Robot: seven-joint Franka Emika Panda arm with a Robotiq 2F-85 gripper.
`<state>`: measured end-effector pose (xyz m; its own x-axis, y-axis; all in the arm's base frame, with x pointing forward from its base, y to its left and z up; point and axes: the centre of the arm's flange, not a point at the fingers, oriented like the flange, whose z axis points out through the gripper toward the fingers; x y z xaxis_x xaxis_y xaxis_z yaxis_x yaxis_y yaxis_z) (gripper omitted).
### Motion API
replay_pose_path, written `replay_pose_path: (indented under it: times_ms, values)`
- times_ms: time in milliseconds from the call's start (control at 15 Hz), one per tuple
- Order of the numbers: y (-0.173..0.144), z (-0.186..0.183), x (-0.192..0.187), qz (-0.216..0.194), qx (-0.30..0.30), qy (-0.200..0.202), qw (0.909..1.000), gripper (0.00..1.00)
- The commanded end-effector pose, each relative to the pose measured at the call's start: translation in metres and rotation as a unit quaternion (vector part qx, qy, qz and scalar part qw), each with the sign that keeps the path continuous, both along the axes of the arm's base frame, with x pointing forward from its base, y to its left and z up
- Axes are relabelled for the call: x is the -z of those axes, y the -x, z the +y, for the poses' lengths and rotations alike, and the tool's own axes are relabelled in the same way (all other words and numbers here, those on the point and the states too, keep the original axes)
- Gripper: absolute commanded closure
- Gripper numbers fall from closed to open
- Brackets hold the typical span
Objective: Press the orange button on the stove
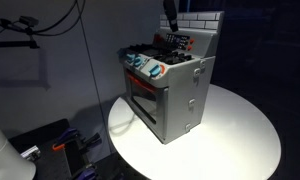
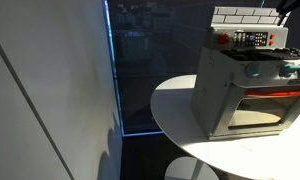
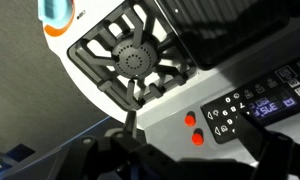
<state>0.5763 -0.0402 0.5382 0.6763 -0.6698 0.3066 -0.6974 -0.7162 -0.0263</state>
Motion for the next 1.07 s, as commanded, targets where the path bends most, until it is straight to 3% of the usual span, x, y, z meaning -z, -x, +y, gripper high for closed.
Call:
replay_pose_path:
  times_ms: [0,400,1000]
  values:
    - [-0.003,-0.002,0.0,-0.001,0.003,0.0,1.0,0.0]
    - [-0.008,-0.005,-0.002,-0.003,0.01,0.001,0.9999,0.0]
    - [-0.019,-0.039,0.023,0.006,0.041,-0.002,0.9991,0.0]
